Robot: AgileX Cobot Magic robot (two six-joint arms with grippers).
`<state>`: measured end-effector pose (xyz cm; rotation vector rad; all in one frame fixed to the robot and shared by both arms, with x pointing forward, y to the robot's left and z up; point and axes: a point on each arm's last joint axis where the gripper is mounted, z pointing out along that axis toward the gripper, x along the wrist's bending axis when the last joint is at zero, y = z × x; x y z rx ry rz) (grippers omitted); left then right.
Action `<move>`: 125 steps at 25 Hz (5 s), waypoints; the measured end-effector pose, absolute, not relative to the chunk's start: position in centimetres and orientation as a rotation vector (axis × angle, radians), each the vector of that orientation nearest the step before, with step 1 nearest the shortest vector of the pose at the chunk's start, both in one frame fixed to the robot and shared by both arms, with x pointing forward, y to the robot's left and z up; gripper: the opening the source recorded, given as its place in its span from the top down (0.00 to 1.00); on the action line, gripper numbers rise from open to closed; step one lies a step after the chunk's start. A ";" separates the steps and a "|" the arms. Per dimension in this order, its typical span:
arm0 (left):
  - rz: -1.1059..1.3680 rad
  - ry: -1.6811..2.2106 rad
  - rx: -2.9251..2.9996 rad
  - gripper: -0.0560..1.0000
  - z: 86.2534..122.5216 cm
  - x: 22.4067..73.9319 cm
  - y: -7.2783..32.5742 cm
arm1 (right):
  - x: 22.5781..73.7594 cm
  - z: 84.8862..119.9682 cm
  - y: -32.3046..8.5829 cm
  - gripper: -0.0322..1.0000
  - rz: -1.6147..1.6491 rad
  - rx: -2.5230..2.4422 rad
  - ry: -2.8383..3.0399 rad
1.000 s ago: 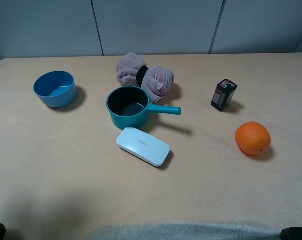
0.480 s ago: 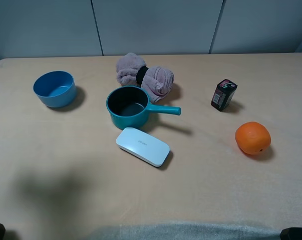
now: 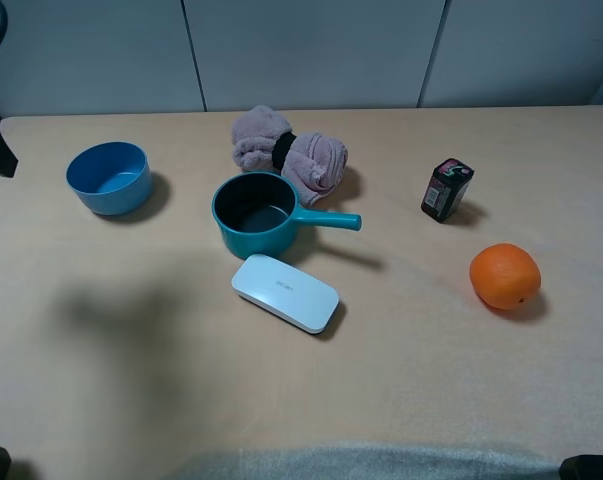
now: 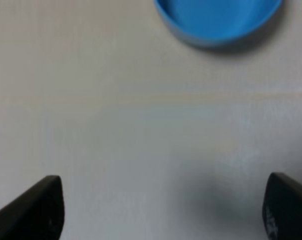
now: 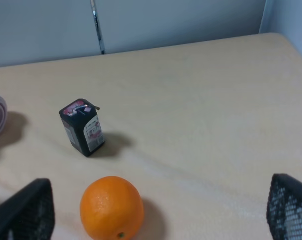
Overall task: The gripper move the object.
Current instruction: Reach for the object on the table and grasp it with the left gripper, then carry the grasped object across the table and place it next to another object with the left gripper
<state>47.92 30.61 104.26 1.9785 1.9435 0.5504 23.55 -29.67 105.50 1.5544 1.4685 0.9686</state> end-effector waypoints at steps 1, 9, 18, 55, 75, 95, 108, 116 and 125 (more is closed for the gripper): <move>0.539 1.951 1.987 0.18 104.0 48.6 30.6 | 23.5 105.5 -29.7 0.32 0.969 1.554 1.468; 0.431 2.016 2.060 0.18 100.3 53.4 30.6 | 23.5 105.5 -29.7 0.32 0.969 1.554 1.468; 0.416 1.959 2.112 0.18 98.5 58.3 28.8 | 23.5 105.5 -29.7 0.32 0.969 1.554 1.468; 0.297 1.823 2.307 0.18 88.8 64.1 22.1 | 23.5 105.5 -29.7 0.32 0.970 1.555 1.469; 0.296 1.821 2.307 0.18 87.7 64.4 22.1 | 23.5 105.5 -29.7 0.32 0.970 1.555 1.469; 0.298 1.819 2.305 0.37 87.7 64.4 22.1 | 23.5 105.5 -29.7 0.32 0.970 1.555 1.469; 0.298 1.819 2.305 0.82 87.7 64.4 22.1 | 23.5 105.5 -29.7 0.32 0.970 1.555 1.469; 0.291 1.824 2.313 0.88 87.7 64.3 22.0 | 23.5 105.5 -29.7 0.32 0.970 1.555 1.469; 0.279 1.832 2.326 0.88 87.7 64.2 22.1 | 23.5 105.5 -29.7 0.32 0.970 1.555 1.469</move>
